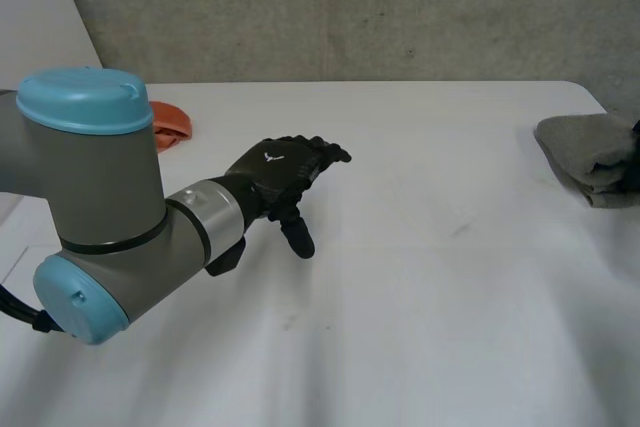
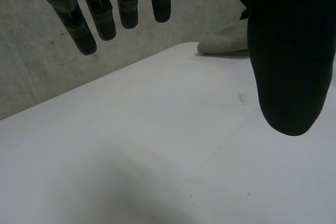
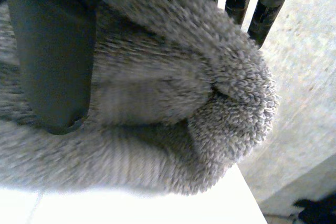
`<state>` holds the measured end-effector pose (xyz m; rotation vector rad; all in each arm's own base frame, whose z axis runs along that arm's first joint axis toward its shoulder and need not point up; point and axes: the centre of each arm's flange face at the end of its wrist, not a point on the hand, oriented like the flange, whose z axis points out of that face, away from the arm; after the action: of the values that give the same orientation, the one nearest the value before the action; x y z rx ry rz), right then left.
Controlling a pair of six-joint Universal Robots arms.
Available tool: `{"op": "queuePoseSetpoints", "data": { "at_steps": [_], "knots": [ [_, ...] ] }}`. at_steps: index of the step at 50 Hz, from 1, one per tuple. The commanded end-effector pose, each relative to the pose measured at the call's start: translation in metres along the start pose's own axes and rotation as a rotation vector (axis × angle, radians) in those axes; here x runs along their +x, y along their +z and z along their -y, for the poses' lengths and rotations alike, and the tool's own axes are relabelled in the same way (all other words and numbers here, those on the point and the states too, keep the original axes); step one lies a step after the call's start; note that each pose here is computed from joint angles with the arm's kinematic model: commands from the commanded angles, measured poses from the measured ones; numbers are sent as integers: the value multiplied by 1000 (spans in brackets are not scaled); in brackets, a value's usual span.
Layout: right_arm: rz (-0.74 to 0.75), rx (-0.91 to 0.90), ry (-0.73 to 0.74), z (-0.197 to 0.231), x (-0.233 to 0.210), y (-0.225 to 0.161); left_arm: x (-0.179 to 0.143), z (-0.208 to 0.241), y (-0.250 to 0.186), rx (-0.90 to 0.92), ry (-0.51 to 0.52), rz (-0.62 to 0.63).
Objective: Fold the laundry.
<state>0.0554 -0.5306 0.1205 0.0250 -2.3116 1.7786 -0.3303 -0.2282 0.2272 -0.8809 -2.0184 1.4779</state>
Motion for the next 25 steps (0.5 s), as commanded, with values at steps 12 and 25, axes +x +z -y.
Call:
{"op": "queuePoseSetpoints", "data": {
  "at_steps": [12, 25],
  "knots": [
    [-155, -87, -477, 71, 101, -49, -3, 41, -23, 134, 29, 24],
    [-179, 282, -493, 185, 60, -115, -47, 73, -32, 306, 59, 170]
  ]
}}
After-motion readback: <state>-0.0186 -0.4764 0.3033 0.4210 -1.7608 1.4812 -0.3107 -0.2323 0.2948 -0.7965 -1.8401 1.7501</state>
